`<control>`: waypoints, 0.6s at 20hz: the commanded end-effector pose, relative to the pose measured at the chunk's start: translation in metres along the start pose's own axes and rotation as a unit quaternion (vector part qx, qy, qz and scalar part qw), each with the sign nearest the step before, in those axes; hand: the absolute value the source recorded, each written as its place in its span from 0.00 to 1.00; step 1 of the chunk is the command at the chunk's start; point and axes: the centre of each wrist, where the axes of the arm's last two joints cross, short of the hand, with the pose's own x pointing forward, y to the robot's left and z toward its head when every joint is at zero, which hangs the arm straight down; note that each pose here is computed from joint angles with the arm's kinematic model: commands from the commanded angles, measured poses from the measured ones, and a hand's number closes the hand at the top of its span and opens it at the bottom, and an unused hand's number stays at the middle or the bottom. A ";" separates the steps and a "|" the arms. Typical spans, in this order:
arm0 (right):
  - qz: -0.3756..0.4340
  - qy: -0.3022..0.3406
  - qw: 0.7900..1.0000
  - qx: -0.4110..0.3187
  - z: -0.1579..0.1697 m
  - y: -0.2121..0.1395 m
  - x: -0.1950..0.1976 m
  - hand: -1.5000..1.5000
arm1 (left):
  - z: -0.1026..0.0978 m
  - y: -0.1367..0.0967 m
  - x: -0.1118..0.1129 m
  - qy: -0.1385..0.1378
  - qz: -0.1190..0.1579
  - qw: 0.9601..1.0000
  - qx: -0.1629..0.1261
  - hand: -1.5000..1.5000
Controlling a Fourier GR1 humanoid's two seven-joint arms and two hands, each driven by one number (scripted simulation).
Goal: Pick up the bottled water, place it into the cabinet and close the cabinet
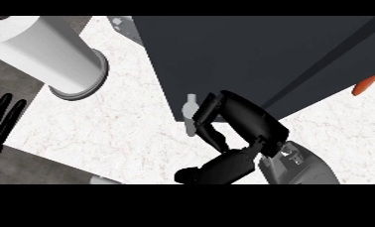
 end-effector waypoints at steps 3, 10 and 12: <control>-0.027 0.017 0.993 -0.116 -0.056 -0.027 0.017 1.00 | 0.003 0.004 0.000 -0.010 0.001 1.000 0.010 0.00; -0.066 0.018 0.978 -0.195 -0.099 -0.059 0.038 1.00 | 0.012 0.009 -0.006 -0.003 0.009 1.000 0.018 0.00; -0.080 0.019 0.972 -0.220 -0.103 -0.060 0.035 0.00 | 0.013 0.014 -0.002 -0.005 0.001 1.000 0.023 0.00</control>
